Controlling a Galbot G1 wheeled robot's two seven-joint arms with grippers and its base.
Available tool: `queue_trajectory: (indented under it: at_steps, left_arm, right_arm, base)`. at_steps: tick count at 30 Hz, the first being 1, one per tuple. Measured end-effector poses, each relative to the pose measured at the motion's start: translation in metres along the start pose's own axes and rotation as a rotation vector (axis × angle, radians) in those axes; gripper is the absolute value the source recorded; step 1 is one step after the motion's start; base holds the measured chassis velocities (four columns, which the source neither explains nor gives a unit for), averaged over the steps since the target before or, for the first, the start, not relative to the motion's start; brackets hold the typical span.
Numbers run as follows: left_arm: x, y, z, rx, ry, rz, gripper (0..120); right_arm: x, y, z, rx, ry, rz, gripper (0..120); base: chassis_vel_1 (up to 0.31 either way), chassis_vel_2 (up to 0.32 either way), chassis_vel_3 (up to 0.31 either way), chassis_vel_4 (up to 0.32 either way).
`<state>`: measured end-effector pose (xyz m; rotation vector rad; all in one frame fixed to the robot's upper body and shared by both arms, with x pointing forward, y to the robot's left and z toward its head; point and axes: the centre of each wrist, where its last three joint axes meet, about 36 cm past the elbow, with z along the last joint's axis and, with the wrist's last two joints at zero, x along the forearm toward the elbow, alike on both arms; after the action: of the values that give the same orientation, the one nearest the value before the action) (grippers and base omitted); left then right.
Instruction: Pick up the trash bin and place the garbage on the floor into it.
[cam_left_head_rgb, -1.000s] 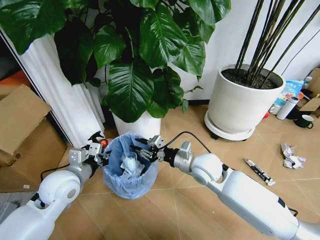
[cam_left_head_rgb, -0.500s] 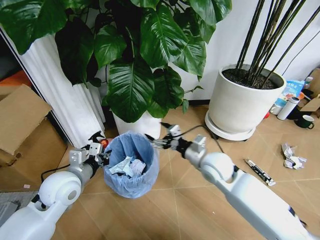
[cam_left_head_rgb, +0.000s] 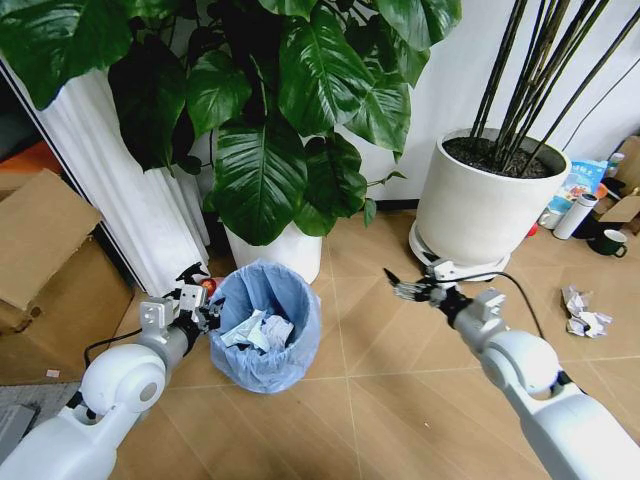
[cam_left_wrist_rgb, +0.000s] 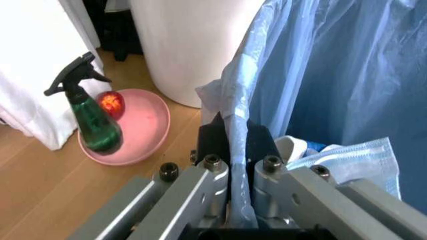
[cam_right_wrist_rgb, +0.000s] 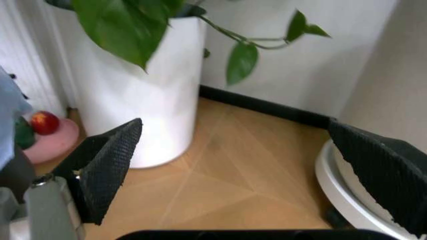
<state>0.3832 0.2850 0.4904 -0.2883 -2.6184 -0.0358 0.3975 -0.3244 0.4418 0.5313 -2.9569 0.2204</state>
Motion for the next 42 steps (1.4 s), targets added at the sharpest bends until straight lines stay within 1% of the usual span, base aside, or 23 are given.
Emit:
queue_trajectory:
  at_steps: [4,10,20,36,42]
  left_arm:
    - [0.001,-0.001,0.001,0.001,-0.005,0.002,0]
    - [0.003,-0.004,0.001,0.002,-0.012,0.011,0]
    - [0.008,-0.01,0.0,0.001,-0.024,0.028,0]
    - [0.018,-0.027,0.011,0.016,-0.021,0.045,0]
    - [0.019,-0.027,0.011,0.014,-0.021,0.043,0]
  right_arm:
    - [0.011,-0.004,0.009,-0.01,0.012,0.03,100]
    - [0.014,-0.004,0.012,-0.015,0.014,0.044,100]
    - [0.022,-0.005,0.015,-0.022,0.011,0.065,100]
    - [0.036,-0.008,0.021,-0.015,0.004,0.088,100]
    - [0.038,-0.008,0.023,-0.01,0.004,0.091,100]
  base:
    - [-0.01,-0.013,0.009,0.007]
    - [-0.076,-0.077,0.081,0.093]
    - [-0.189,-0.176,0.173,0.176]
    - [-0.19,-0.192,0.187,0.187]
    - [-0.204,-0.197,0.203,0.2]
